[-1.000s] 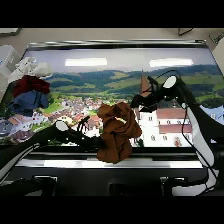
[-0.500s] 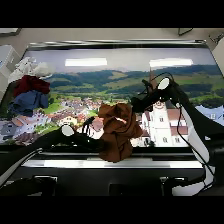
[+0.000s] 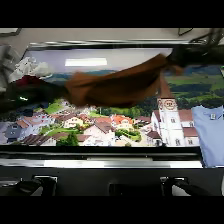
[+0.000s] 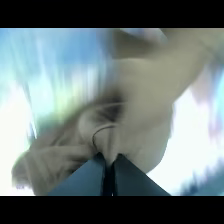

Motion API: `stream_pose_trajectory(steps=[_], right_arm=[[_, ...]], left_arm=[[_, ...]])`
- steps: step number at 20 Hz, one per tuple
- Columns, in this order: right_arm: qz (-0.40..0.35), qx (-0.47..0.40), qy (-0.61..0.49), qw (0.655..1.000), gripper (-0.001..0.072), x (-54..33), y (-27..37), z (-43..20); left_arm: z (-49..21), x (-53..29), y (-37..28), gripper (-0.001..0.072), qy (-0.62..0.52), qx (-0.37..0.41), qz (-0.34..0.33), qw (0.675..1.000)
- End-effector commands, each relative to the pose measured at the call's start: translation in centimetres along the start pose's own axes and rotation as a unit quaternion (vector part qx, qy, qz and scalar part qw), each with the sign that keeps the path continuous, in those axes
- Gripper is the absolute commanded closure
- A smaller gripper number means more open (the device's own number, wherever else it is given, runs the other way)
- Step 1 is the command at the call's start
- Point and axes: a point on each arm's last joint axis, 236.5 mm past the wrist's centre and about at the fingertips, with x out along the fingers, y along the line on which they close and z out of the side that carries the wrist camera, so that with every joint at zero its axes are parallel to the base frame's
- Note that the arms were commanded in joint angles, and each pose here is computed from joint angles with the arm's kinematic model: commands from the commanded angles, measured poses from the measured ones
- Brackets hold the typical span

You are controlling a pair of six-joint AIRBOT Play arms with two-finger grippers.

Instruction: Fold the clothes and pants, and hang the long-sleeved shirts on hangers.

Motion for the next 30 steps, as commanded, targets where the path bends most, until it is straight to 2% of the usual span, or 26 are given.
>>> stream_pose_trajectory(steps=[1,4,6,9,12,15,17,20,24,25,27,28,29,30], right_arm=[[-0.036,-0.09,-0.135,0.986,0.0674,-12.4,4.4,4.3],[-0.033,-0.126,-0.17,0.977,0.0673,-19.0,8.3,2.6],[-0.049,-0.129,-0.15,0.979,0.0673,-20.8,8.6,0.4],[-0.077,-0.063,-0.033,0.995,0.0673,-19.4,6.2,-5.0],[-0.084,0.009,0.118,0.989,0.0673,-14.9,2.7,-11.4],[-0.091,0.078,0.214,0.97,0.0673,-7.1,-2.8,-17.8],[-0.087,0.139,0.196,0.967,0.0672,-0.3,-6.4,-20.2],[-0.072,0.233,0.133,0.961,0.0672,7.9,-10.3,-21.3],[-0.055,0.352,0.116,0.927,0.0649,13.6,-12.6,-22.5],[-0.055,0.361,0.112,0.924,0.0553,13.9,-12.9,-22.4],[-0.055,0.35,0.104,0.929,0.0189,13.1,-13.8,-20.9],[-0.05,0.336,0.105,0.935,0.0136,11.9,-14.7,-19.5],[-0.054,0.328,0.113,0.936,0.0128,10.3,-15.9,-18.6],[-0.067,0.323,0.127,0.935,0.0063,8.2,-17.6,-18.4]], left_arm=[[13.6,-15.6,-6.2,0.0685,-0.283,0.062,0.009,0.957],[15.3,-21.0,-9.7,0.0684,-0.356,0.08,-0.016,0.931],[14.4,-20.6,-9.8,0.0684,-0.335,0.081,-0.017,0.938],[13.1,-17.2,-8.0,0.0684,-0.282,0.068,-0.008,0.957],[11.7,-11.0,-3.5,0.0684,-0.219,0.032,0.015,0.975],[5.5,-0.9,3.6,0.0684,-0.092,-0.035,0.047,0.994],[-2.2,6.1,8.1,0.0683,0.021,-0.084,0.068,0.994],[-12.4,12.2,11.8,0.0683,0.154,-0.133,0.089,0.975],[-17.3,15.3,12.2,0.0683,0.215,-0.191,0.079,0.954],[-17.3,15.4,12.4,0.0683,0.213,-0.192,0.08,0.955],[-16.6,15.1,12.8,0.0683,0.203,-0.195,0.083,0.956],[-16.3,14.8,13.2,0.0683,0.201,-0.198,0.085,0.956],[-16.1,14.4,13.5,0.0683,0.199,-0.201,0.087,0.955],[-15.9,14.1,13.8,0.0683,0.198,-0.203,0.089,0.955]])
